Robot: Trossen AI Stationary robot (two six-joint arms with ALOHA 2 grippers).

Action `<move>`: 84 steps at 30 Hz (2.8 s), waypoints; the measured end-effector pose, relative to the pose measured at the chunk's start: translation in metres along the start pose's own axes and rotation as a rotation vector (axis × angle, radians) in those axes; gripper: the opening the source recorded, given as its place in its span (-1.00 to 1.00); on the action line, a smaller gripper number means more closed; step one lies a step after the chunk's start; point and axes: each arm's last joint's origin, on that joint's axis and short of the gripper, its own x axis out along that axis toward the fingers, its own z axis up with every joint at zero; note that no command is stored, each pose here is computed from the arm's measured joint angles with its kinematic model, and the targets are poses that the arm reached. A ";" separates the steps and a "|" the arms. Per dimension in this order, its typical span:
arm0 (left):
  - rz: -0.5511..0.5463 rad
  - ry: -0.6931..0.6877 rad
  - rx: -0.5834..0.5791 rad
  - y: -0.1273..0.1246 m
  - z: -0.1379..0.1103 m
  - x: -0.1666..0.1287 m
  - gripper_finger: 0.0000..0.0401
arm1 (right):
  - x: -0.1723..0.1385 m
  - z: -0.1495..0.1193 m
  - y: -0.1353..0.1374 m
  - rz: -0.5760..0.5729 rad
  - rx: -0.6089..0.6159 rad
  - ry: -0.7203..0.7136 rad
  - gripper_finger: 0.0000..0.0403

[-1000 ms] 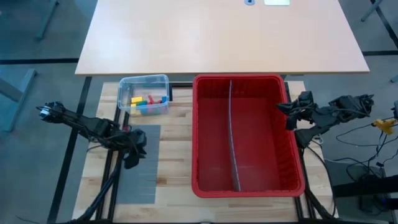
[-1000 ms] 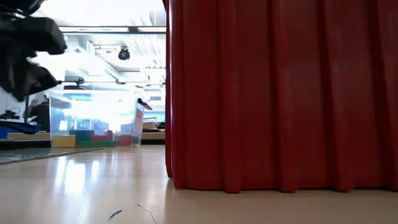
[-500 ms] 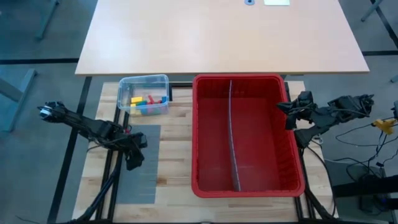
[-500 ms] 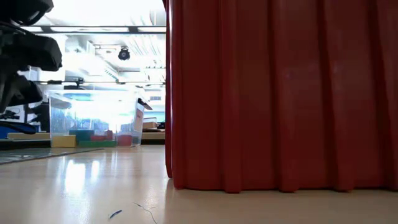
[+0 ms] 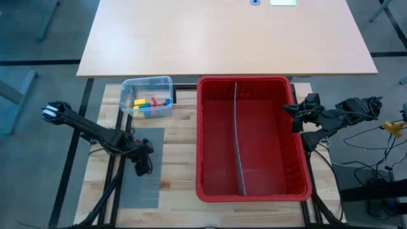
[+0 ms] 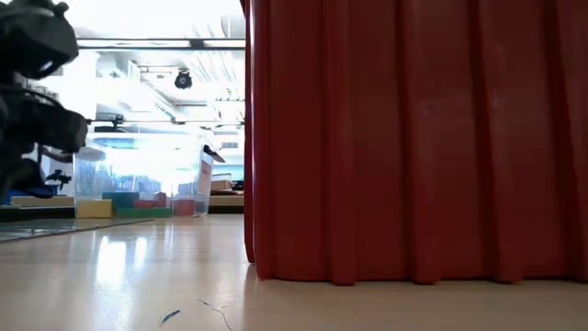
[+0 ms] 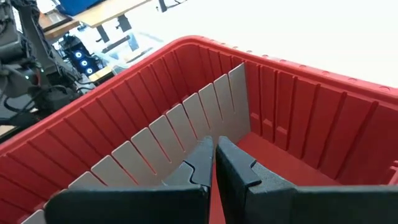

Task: Sort blocks
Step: Insert the bin divider into the red bin

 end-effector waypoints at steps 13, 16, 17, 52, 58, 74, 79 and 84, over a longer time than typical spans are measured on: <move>-0.236 -0.116 0.045 -0.032 0.027 0.033 -1.00 | 0.000 0.000 0.000 0.000 -0.013 0.001 -1.00; -0.247 -0.136 0.046 -0.037 0.034 0.041 -1.00 | 0.000 0.000 0.000 -0.001 -0.018 0.001 -1.00; -0.252 -0.141 0.047 -0.040 0.036 0.043 -1.00 | 0.000 0.000 0.000 -0.001 -0.018 0.002 -1.00; -0.232 -0.098 0.491 -0.160 -0.027 0.012 -1.00 | 0.002 0.002 0.006 0.009 -0.072 -0.023 -1.00; -0.269 -0.107 0.444 -0.169 -0.027 0.026 -1.00 | 0.013 0.006 0.030 0.046 -0.174 -0.030 -1.00; -0.298 -0.023 0.465 -0.210 -0.041 0.049 -0.51 | 0.021 0.003 0.041 0.048 -0.187 0.004 -1.00; -0.284 -0.003 0.390 -0.209 -0.043 0.053 -0.06 | 0.021 0.003 0.041 0.048 -0.183 0.003 -1.00; -0.236 0.016 0.380 -0.205 -0.044 0.057 0.31 | 0.021 0.003 0.041 0.059 -0.176 0.012 -1.00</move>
